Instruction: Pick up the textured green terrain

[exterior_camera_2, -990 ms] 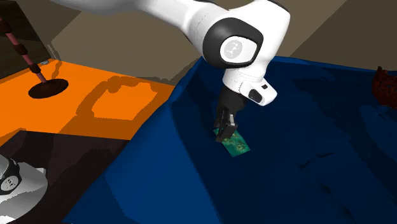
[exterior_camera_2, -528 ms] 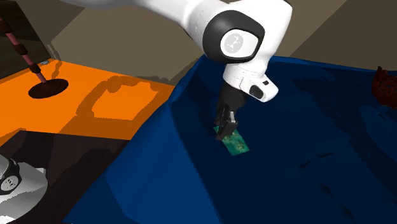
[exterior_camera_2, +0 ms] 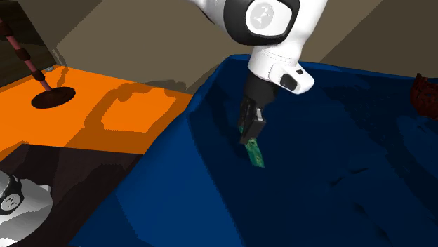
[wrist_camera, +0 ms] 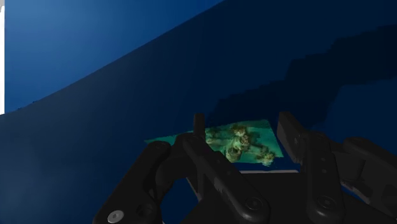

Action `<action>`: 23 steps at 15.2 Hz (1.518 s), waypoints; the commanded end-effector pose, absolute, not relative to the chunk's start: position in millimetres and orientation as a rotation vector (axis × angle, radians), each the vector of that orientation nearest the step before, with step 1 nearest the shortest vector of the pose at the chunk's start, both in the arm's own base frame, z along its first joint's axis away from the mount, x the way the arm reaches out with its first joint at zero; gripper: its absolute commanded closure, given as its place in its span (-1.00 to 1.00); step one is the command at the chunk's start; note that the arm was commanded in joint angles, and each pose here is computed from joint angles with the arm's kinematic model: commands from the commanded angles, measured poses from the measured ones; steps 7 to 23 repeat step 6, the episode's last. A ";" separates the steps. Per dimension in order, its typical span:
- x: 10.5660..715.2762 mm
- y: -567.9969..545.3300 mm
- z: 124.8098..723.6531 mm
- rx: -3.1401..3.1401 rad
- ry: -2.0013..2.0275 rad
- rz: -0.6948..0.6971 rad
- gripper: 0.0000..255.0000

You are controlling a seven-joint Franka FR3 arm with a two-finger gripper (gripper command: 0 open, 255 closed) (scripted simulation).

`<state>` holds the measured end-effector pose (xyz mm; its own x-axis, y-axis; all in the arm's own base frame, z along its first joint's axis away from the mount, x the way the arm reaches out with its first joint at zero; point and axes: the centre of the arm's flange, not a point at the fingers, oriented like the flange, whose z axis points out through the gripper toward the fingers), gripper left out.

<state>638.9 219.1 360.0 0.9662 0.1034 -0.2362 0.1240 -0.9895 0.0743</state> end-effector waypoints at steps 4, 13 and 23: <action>639.4 219.8 386.0 3.027 0.175 -0.357 1.00; 639.4 219.8 386.8 3.027 0.175 -0.357 1.00; 639.4 219.8 386.8 3.027 0.175 -0.357 1.00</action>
